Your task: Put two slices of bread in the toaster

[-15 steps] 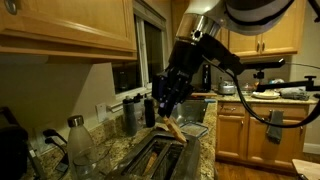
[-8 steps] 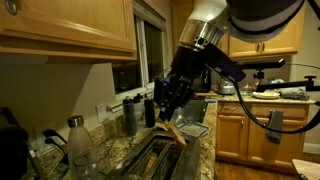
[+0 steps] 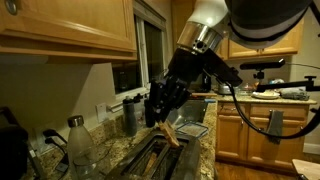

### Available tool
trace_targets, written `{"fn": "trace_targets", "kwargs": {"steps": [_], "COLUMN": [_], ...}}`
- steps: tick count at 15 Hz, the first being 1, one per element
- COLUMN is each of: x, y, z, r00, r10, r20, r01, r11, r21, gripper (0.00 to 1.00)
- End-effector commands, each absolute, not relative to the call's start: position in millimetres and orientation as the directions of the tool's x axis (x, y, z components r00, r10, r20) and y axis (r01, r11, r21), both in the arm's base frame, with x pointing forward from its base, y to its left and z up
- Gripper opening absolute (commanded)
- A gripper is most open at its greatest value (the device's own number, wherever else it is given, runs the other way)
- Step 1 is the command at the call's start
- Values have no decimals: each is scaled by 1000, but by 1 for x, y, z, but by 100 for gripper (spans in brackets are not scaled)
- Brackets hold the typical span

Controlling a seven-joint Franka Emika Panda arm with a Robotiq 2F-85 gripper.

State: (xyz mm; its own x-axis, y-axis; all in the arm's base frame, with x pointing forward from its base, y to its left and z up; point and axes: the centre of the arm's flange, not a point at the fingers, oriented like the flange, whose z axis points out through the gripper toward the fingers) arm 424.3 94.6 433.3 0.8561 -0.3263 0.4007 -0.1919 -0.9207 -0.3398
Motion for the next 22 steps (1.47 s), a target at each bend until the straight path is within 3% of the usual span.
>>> {"fn": "trace_targets", "kwargs": {"steps": [1, 22], "x": [424, 433], "y": [97, 102], "z": [420, 400], "r00": [857, 839], "r10": [-316, -314], "r20": [408, 445], "r01": [-171, -153], "r11": [-920, -920], "r21": [-353, -360], "gripper": [10, 10]}}
